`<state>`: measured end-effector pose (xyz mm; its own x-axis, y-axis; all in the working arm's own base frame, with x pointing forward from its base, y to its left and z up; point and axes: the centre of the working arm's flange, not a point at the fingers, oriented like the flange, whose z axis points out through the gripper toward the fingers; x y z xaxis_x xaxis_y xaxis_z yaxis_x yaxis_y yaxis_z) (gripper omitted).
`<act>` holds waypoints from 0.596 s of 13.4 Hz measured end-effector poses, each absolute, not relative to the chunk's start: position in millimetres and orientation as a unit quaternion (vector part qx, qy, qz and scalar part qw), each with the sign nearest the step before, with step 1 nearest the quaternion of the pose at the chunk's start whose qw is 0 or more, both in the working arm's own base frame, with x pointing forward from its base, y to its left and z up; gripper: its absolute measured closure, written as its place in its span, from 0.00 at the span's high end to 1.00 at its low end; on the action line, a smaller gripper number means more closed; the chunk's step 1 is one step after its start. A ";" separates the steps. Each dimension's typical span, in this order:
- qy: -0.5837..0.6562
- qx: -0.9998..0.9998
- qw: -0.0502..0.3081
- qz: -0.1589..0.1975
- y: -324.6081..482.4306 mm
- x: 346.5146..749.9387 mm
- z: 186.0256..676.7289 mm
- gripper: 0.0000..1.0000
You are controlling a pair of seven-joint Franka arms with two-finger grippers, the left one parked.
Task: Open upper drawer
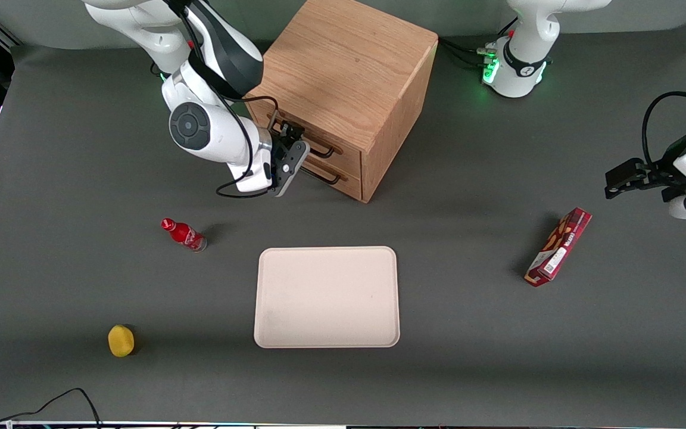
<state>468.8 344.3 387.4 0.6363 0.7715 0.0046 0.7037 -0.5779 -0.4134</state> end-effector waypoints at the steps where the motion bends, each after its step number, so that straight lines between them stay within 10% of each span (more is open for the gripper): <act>1: -0.418 -0.884 0.191 0.087 343.4 470.2 387.3 1.00; 8: -0.419 -0.888 0.178 0.064 317.4 518.5 381.9 1.00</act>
<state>518.5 317.4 381.9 0.6415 0.7663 0.0356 0.7208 -0.5862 -0.3699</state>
